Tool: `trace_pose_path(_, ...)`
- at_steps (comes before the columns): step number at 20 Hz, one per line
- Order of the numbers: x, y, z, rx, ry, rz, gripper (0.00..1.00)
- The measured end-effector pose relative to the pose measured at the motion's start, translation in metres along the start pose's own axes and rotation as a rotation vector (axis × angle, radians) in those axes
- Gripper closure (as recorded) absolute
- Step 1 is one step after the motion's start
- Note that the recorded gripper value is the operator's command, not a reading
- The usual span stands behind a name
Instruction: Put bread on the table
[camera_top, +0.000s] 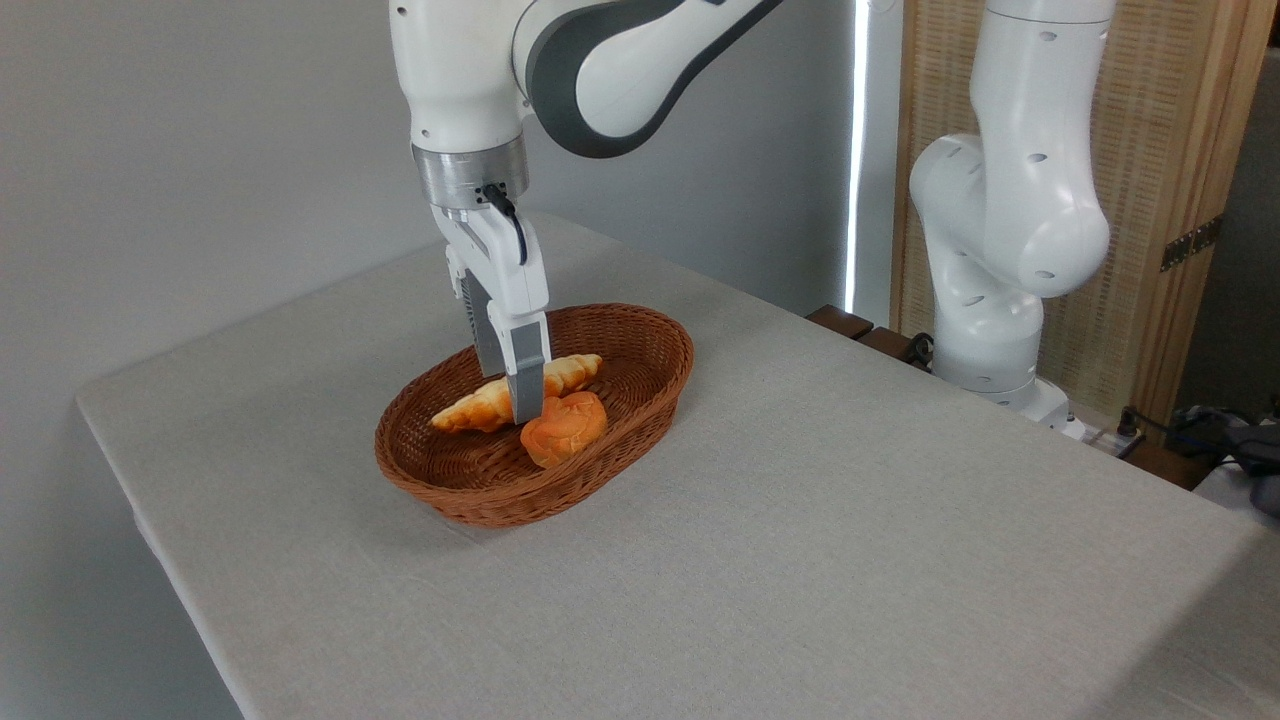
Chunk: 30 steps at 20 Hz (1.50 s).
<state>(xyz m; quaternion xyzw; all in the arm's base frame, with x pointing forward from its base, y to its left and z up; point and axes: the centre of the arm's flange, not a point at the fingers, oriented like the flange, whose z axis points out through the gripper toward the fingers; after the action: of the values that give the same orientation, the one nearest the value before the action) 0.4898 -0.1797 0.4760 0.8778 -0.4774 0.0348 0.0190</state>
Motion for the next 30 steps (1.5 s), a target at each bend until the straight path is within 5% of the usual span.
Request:
trace_pose_path(8,0.019,0.019,0.030,-0.034,-0.045,0.047,0.01)
trace_pose_path(9,0.021,0.020,0.034,-0.036,-0.048,0.050,0.10)
trace_pose_path(11,0.023,0.021,0.036,-0.033,-0.044,0.055,0.47)
trace_pose_path(14,0.025,0.021,0.036,-0.027,-0.037,0.057,0.71)
trace_pose_path(30,0.026,0.020,0.037,-0.023,-0.032,0.075,0.76)
